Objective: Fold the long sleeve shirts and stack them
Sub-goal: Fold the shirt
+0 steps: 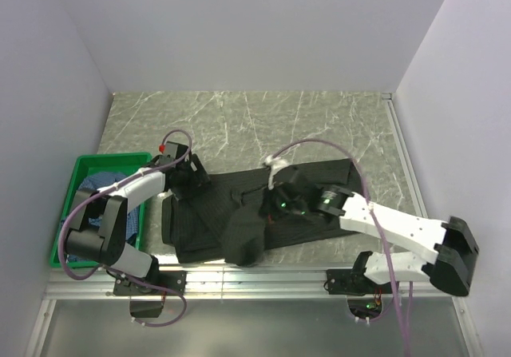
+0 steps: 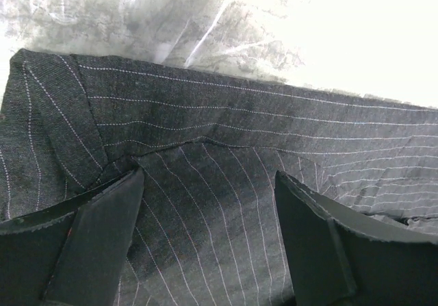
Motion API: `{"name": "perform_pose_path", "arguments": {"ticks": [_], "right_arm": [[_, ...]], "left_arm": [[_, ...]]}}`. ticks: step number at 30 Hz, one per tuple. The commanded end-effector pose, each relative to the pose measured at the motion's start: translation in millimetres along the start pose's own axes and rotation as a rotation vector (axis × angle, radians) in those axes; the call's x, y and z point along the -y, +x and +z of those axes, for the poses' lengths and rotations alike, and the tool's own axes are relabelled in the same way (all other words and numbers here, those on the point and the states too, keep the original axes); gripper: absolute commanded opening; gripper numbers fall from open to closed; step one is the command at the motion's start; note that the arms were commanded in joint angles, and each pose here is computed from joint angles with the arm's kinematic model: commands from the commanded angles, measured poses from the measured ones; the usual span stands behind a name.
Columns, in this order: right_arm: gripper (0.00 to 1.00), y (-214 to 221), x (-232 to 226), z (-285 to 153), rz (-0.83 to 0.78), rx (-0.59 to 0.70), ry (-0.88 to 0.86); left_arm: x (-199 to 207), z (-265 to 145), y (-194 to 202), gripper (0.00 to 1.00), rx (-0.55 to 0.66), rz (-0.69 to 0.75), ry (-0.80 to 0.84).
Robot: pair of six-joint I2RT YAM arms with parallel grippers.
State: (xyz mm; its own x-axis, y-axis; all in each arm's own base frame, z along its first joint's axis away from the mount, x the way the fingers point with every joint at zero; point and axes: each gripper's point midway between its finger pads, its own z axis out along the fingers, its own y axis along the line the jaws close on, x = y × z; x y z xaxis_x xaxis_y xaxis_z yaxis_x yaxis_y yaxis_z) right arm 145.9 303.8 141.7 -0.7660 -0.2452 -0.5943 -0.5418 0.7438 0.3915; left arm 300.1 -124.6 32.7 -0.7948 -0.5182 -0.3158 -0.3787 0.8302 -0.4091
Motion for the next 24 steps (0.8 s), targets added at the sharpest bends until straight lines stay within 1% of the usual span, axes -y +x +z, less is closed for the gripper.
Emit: {"name": "perform_pose_path", "arguments": {"ticks": [1, 4, 5, 7, 8, 13, 14, 17, 21, 23, 24], "right_arm": [[0.0, -65, 33, -24, 0.194, 0.289, 0.088], [0.0, -75, 73, -35, 0.299, 0.375, 0.206], [0.0, -73, 88, -37, 0.338, 0.404, 0.265], [0.0, -71, 107, -42, 0.39, 0.433, 0.321], [0.0, -65, 121, -41, 0.427, 0.437, 0.361], [0.0, -40, 166, -44, 0.509, 0.479, 0.542], [0.0, -36, 172, -46, 0.549, 0.493, 0.566], [0.0, -24, 186, -53, 0.599, 0.515, 0.63], [0.0, -10, 188, -66, 0.63, 0.492, 0.658], [0.0, -9, 188, -76, 0.656, 0.508, 0.665], [0.0, -2, 190, -82, 0.654, 0.489, 0.691]], "left_arm": [[-12, 7, 8, 0.84, -0.001, -0.015, -0.042], [-18, 10, 11, 0.84, -0.007, -0.013, -0.071], [-20, 12, 12, 0.84, -0.009, -0.017, -0.079], [-21, 14, 15, 0.84, -0.015, -0.019, -0.08], [-23, 15, 16, 0.84, -0.019, -0.018, -0.085], [-26, 16, 16, 0.84, -0.016, -0.016, -0.105], [-27, 16, 16, 0.84, -0.015, -0.019, -0.106], [-28, 15, 17, 0.84, -0.014, -0.019, -0.107], [-27, 13, 17, 0.84, -0.012, -0.024, -0.106], [-27, 12, 16, 0.84, -0.013, -0.025, -0.107], [-26, 12, 15, 0.84, -0.01, -0.025, -0.104]]}}
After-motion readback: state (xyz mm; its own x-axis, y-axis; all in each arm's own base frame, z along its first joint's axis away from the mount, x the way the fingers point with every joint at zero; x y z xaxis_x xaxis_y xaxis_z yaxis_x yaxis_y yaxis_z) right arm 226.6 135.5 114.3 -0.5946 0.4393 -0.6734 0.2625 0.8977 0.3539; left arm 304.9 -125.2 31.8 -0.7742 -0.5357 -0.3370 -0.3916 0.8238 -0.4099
